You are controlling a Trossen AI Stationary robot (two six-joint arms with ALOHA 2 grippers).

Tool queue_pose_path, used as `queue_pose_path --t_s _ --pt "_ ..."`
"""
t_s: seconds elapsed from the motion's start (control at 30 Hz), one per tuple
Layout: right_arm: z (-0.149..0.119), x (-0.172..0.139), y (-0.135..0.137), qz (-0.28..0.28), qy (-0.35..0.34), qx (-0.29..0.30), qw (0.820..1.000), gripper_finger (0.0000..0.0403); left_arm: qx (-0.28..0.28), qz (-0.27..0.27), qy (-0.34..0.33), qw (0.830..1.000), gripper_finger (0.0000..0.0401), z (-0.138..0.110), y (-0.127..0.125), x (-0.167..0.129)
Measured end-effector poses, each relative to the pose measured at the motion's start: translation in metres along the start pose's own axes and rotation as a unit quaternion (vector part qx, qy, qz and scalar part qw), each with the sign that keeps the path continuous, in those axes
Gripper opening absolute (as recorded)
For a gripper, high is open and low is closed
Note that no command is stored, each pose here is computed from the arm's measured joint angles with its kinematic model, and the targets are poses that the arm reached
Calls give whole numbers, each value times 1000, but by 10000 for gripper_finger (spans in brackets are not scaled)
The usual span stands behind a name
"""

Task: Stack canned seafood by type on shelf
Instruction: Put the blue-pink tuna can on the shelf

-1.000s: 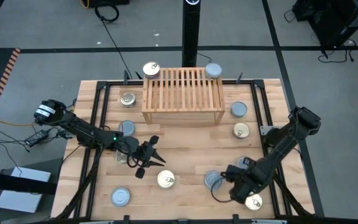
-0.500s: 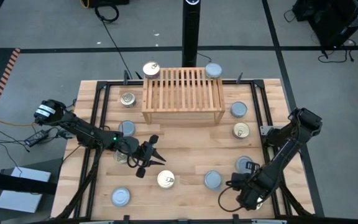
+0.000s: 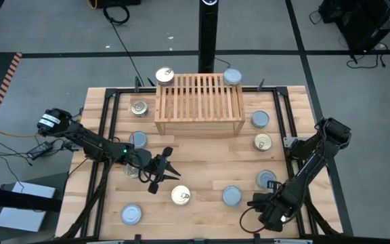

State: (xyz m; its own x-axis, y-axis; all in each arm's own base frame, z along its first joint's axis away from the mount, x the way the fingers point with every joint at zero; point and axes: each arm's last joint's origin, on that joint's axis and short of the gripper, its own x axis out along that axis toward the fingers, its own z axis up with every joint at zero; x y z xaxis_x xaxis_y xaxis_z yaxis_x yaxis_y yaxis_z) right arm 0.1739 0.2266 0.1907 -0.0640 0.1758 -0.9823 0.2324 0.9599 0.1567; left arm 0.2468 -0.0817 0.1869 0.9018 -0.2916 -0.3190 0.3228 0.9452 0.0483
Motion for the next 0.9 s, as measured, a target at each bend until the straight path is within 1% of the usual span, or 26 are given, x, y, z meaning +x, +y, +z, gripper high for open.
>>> queue_pose_path --t_s 0.13,0.3,0.43,0.53,0.7,0.9 --pt "0 9 -3 11 5 2 1000 92 0 0 -1 1000 74 0 0 0" --pt "-1 12 -6 7 11 -21 1000 84 0 0 -1 1000 74 0 0 0" --pt "-1 16 -8 16 12 -35 999 73 0 0 -1 1000 74 0 0 0" --pt "0 18 -10 22 18 -38 999 59 0 0 -1 1000 74 0 0 0" --pt "8 17 -14 30 27 -42 998 11 0 0 -1 1000 74 0 0 0" --pt "22 11 -18 26 12 -47 998 7 0 0 -1 1000 74 0 0 0"
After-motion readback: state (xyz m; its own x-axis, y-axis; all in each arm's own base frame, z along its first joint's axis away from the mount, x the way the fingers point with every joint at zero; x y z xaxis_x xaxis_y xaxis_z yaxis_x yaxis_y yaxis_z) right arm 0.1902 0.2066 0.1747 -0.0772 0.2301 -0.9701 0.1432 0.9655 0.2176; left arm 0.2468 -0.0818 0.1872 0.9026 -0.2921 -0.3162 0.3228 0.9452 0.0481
